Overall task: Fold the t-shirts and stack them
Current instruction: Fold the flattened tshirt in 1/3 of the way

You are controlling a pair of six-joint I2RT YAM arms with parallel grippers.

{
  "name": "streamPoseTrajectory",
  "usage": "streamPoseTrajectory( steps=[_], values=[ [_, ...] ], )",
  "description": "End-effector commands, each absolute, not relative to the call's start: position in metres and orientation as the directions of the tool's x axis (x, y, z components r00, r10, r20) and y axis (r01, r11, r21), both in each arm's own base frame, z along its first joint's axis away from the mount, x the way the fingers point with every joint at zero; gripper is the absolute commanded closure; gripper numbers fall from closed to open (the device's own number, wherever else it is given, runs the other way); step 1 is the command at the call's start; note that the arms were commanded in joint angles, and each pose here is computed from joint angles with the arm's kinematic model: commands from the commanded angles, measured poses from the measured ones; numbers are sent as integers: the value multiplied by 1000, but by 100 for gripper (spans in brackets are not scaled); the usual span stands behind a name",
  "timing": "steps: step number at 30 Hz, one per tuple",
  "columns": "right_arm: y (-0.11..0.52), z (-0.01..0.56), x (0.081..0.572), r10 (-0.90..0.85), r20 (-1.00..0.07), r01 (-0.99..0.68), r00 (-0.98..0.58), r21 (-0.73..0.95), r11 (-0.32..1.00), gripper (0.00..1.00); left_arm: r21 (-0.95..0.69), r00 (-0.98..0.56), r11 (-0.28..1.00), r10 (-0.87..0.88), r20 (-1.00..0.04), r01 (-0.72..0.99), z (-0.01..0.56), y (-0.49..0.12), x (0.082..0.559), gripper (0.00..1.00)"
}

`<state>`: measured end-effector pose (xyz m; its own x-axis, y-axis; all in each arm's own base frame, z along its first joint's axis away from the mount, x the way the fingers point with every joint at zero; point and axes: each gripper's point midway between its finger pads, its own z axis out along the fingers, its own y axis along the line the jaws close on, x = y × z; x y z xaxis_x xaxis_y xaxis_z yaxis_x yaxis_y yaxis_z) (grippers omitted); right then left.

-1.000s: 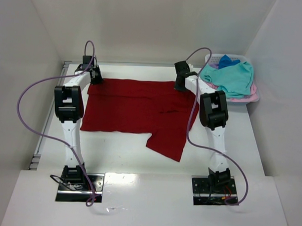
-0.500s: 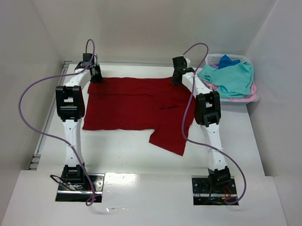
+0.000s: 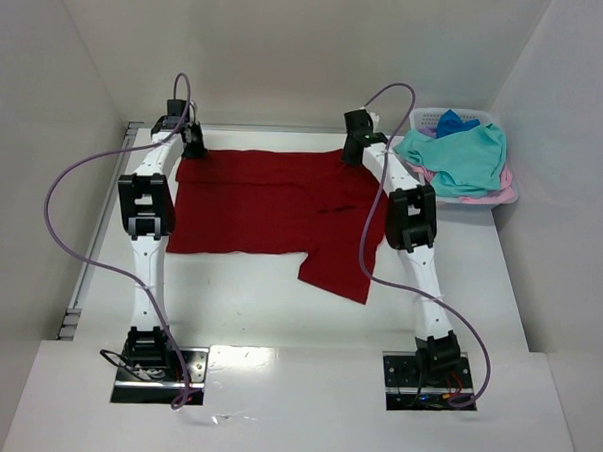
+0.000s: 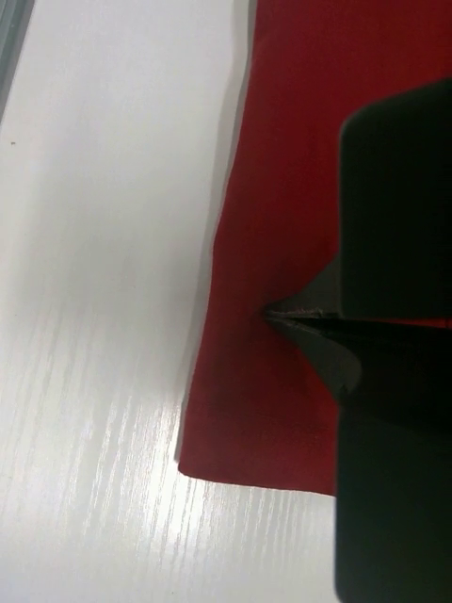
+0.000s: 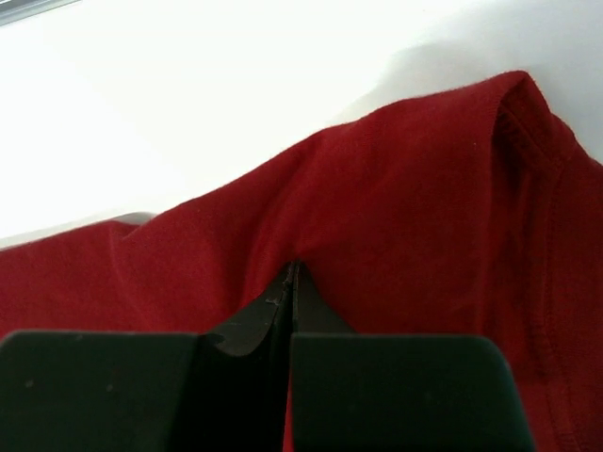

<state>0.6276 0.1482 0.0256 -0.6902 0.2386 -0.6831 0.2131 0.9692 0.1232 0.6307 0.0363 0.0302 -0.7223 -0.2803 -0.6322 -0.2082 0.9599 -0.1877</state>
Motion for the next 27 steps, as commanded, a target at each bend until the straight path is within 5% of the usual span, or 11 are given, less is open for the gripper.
streamPoseTrajectory(
  steps=[1,5,7,9,12,13,16,21,27],
  values=[
    [138,35,620,229,-670,214,-706,107,971,100,-162,-745,966,-257,-616,-199,34,36,622,100],
    [146,101,621,234,-737,154,-635,175,972,98,-148,-694,971,-237,-680,-187,78,34,603,97],
    [147,151,616,243,-783,119,-572,213,970,81,-162,-592,973,-229,-772,-166,140,33,599,86],
    [152,184,608,254,-802,76,-540,254,964,53,-162,-586,973,-229,-778,-164,157,32,586,64],
    [155,241,582,271,-839,3,-473,306,952,29,-165,-561,973,-227,-796,-159,193,31,569,39],
    [153,232,570,265,-827,2,-495,305,952,16,-166,-558,973,-227,-798,-158,200,30,556,22],
    [144,256,533,295,-834,1,-466,333,943,0,-198,-537,964,-262,-802,-176,220,26,528,3],
    [123,270,466,370,-814,26,-447,402,915,0,-253,-557,945,-326,-764,-206,200,16,468,0],
    [108,177,388,479,-666,188,-572,462,867,0,-333,-564,912,-410,-717,-240,173,4,397,0]
  ],
)
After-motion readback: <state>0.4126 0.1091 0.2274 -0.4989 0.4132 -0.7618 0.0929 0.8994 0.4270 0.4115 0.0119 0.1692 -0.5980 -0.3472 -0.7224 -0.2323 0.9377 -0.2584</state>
